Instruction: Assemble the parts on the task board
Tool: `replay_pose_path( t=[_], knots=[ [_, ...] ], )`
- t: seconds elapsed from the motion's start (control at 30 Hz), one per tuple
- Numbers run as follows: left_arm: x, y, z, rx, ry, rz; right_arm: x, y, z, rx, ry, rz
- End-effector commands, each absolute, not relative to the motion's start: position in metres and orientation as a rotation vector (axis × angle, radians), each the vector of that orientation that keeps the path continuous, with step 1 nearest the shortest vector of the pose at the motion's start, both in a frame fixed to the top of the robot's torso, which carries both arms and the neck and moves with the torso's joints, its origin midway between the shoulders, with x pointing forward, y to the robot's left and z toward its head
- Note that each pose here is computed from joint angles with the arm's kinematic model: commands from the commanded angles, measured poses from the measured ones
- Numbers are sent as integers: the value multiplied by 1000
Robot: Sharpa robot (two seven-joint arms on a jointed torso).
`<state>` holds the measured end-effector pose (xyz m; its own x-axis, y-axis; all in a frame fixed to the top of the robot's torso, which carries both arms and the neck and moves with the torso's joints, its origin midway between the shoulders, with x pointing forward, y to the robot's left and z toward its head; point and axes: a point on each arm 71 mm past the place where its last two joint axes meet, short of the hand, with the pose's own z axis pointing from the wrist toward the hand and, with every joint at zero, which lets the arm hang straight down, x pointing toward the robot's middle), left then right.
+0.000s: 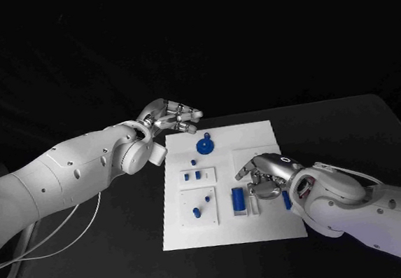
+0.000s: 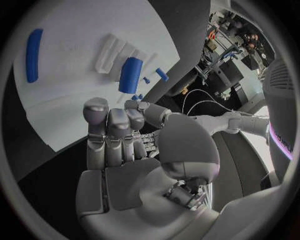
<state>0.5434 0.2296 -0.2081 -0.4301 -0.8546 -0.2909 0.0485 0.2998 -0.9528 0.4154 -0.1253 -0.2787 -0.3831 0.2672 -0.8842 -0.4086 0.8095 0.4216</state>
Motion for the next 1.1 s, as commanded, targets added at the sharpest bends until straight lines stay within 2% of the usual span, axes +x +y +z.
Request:
replay_pose_path(
  t=[0.03,0.33,0.7,1.1],
  knots=[
    [543,227,-208,-729,1679,-1284,413,-122,-285,-172,1883,713],
    [543,227,-208,-729,1681,-1284,411,-118,-296,-208,1955,698],
    [543,227,-208,-729,1678,-1283,408,-114,-302,-227,1967,701],
    [543,228,-208,-730,1679,-1281,415,-119,-297,-149,1801,688]
  ],
)
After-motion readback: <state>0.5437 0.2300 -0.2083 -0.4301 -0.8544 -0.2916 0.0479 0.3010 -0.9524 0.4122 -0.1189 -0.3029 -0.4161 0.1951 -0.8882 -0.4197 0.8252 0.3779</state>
